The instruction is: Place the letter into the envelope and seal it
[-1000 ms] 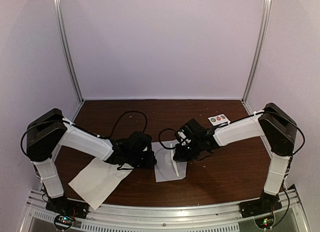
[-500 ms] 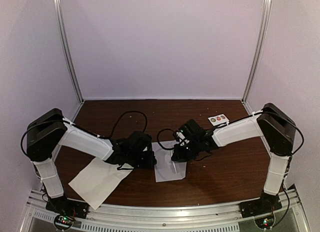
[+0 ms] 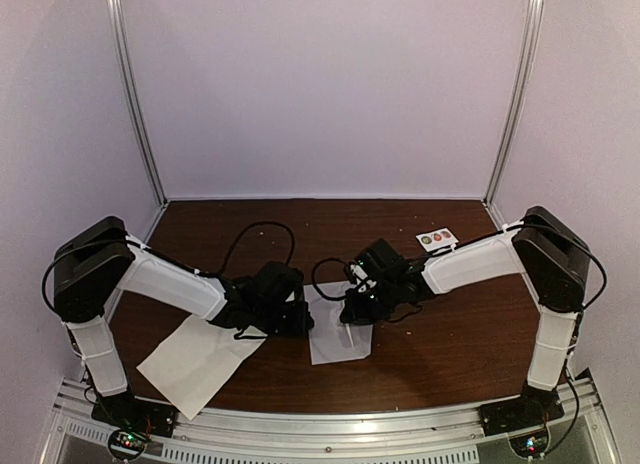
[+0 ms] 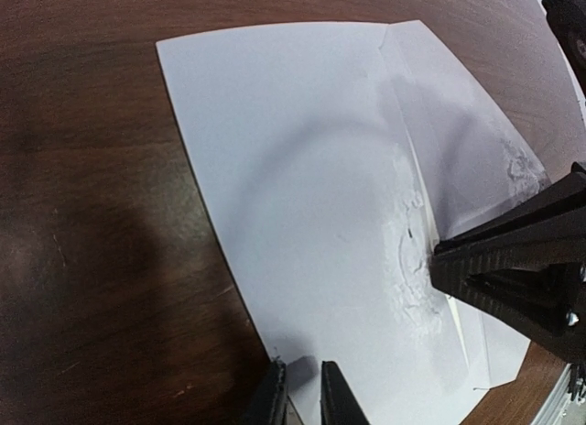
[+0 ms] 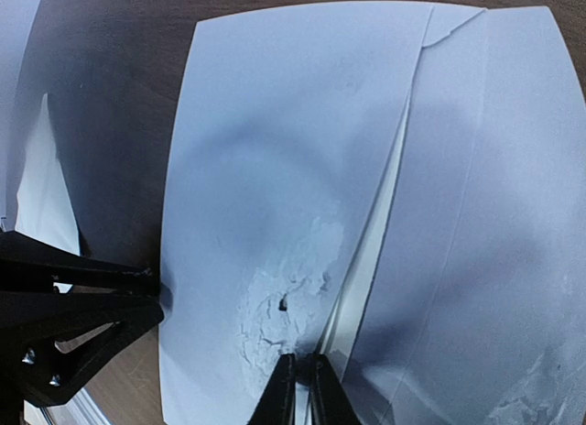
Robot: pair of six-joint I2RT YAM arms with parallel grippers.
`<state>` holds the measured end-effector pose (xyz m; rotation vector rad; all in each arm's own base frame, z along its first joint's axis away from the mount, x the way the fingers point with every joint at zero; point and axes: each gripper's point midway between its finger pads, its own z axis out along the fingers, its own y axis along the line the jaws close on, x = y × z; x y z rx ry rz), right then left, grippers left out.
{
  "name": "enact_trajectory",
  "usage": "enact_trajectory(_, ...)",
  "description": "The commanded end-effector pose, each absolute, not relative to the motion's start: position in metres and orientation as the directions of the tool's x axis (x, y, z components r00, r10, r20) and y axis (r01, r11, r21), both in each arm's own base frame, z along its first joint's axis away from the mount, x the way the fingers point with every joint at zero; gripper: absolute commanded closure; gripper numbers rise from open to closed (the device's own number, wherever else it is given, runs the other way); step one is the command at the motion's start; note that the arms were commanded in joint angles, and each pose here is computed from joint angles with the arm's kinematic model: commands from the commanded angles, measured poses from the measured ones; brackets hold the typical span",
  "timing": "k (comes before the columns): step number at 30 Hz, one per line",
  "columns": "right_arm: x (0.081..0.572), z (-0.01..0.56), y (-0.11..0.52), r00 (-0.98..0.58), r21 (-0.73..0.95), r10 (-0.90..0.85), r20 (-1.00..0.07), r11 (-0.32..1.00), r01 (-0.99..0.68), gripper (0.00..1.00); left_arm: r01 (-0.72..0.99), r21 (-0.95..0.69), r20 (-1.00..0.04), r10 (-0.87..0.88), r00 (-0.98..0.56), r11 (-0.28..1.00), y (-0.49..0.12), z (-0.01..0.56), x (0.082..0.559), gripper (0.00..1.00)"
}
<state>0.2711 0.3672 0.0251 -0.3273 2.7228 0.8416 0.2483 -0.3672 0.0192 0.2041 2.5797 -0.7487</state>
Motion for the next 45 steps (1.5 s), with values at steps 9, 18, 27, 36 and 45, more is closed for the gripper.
enact_trajectory(9,0.273,0.021,0.343,-0.935,0.429,-0.104,-0.339,0.868,-0.252,0.85,0.281,-0.408,-0.558,0.006,-0.830,0.869,-0.339,0.078,0.260,0.49)
enact_trajectory(18,0.279,0.012,0.309,-0.942,0.391,-0.057,-0.329,0.900,-0.191,0.82,0.106,-0.424,-0.495,-0.132,-0.859,0.899,-0.245,0.077,0.250,0.18)
enact_trajectory(27,0.292,0.029,0.284,-0.932,0.378,-0.027,-0.361,0.909,-0.172,0.74,-0.100,-0.392,-0.416,-0.273,-0.868,0.915,-0.164,0.044,0.236,0.09)
enact_trajectory(36,0.299,0.074,0.298,-0.901,0.435,-0.035,-0.432,0.867,-0.242,0.61,-0.122,-0.391,-0.379,-0.280,-0.882,0.912,-0.159,0.022,0.226,0.08)
enact_trajectory(45,0.290,0.102,0.310,-0.894,0.518,-0.022,-0.448,0.809,-0.279,0.48,-0.047,-0.502,-0.367,-0.262,-0.893,0.864,-0.189,0.023,0.230,0.09)
